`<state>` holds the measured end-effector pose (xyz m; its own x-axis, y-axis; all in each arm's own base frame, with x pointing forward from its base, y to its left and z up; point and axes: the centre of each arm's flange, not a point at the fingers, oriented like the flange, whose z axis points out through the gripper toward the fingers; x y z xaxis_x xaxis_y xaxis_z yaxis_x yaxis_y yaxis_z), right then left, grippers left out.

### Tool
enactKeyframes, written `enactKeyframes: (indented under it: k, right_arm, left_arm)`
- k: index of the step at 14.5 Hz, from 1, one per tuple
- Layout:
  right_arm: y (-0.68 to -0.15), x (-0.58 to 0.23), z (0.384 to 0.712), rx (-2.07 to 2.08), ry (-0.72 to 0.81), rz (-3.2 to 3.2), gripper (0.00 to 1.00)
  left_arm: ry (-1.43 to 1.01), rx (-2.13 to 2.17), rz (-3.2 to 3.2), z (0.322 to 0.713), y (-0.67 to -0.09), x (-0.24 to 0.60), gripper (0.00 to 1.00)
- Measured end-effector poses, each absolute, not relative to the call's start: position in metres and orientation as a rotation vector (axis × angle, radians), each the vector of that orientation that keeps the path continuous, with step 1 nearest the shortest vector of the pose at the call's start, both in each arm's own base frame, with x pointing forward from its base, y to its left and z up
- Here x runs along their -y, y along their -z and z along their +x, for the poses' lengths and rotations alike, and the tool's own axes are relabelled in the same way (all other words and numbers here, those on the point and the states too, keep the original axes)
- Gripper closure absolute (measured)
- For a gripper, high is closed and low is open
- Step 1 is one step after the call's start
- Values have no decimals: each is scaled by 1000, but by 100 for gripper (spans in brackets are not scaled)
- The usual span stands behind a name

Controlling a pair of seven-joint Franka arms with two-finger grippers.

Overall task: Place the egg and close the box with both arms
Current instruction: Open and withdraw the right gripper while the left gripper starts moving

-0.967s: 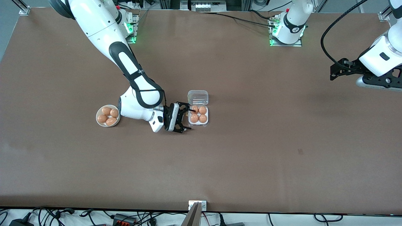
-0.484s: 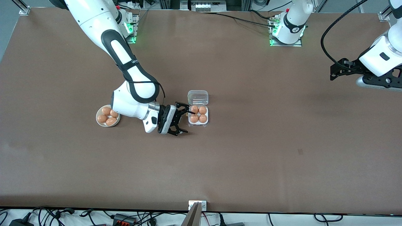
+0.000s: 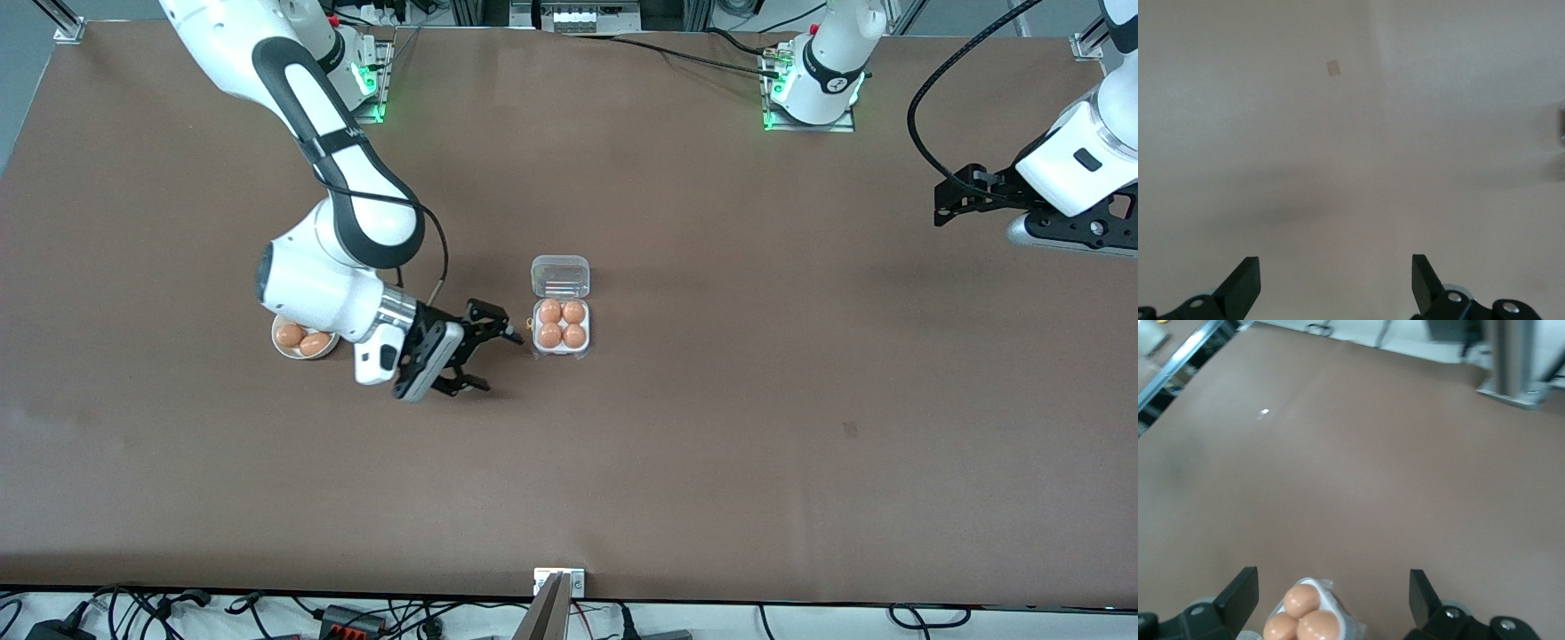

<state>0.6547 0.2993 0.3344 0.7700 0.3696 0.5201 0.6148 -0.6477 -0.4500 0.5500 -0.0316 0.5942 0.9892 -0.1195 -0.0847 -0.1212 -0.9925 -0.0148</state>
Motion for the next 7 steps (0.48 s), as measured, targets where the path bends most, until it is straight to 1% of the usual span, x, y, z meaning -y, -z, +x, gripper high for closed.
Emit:
enactKeyframes:
  k: [3, 7]
  right_arm:
    - [-378, -277, 677, 575, 380, -2418, 0]
    - [-420, -219, 694, 329, 102, -2531, 0]
  left_arm:
    - [-149, -187, -3113, 549, -593, 31, 0]
    - [-195, -186, -3110, 546, -590, 31, 0]
